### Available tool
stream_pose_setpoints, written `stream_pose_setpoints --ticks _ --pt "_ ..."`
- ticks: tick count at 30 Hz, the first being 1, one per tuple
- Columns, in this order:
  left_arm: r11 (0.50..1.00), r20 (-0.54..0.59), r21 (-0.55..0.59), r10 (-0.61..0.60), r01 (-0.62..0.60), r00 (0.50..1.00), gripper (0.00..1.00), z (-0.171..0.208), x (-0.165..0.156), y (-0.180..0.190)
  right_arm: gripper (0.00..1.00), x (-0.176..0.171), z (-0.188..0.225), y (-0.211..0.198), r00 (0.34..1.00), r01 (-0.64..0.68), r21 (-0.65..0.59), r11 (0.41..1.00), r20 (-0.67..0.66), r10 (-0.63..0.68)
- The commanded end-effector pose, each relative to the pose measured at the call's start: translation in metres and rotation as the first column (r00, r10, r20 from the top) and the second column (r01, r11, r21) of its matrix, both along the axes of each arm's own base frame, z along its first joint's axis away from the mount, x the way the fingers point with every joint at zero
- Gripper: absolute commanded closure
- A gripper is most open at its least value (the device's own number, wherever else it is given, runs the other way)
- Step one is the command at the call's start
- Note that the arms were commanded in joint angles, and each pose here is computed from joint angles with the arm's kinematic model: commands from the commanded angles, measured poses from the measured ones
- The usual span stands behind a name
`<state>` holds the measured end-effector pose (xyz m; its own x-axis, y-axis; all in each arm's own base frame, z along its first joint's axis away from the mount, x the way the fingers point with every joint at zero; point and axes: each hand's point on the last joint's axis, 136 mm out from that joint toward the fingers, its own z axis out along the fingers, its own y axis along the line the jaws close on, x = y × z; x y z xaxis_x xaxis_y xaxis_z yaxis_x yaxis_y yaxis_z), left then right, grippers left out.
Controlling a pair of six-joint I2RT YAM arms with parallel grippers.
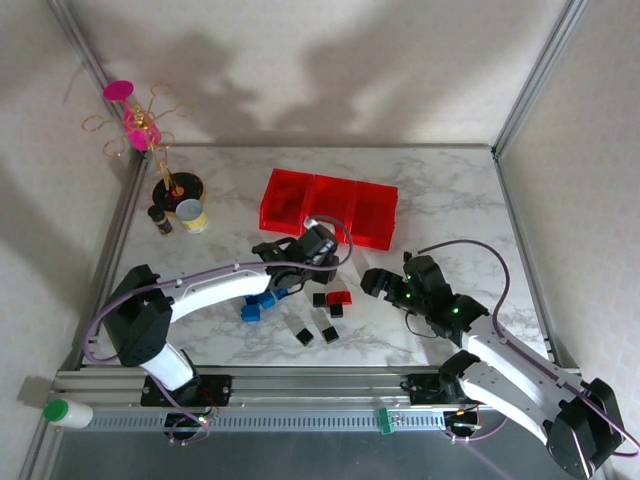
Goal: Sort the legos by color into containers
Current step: Pick up the lego from the middle-left of the table.
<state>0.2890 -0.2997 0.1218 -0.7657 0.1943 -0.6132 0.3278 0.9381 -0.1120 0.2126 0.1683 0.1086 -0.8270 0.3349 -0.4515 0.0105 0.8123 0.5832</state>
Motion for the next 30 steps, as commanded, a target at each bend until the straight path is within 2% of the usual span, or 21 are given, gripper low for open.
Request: stream_pose_setpoints --ticks 1,7,16,30 --pt "0.998 -0.017 0.006 -0.059 0.059 0.998 0.45 -0.008 -0.01 -0.012 0.01 -0.013 -0.014 -0.013 0.997 0.038 -0.021 0.999 -0.068 -0.04" --pt "0.982 -0.062 0.027 -0.183 0.185 0.981 0.43 -0.022 -0.028 -0.038 0.01 -0.023 -0.007 -0.02 0.997 0.054 0.01 0.998 -0.055 -0.054" --pt "0.954 -0.114 0.07 -0.282 0.291 0.953 0.36 -0.047 -0.037 -0.058 0.01 -0.027 0.003 -0.026 0.998 0.069 0.037 0.997 -0.016 -0.068" --pt "0.91 -0.182 0.168 -0.349 0.378 0.919 0.27 -0.091 -0.045 -0.065 0.01 -0.027 0.009 -0.029 0.997 0.078 0.035 0.996 -0.002 -0.078"
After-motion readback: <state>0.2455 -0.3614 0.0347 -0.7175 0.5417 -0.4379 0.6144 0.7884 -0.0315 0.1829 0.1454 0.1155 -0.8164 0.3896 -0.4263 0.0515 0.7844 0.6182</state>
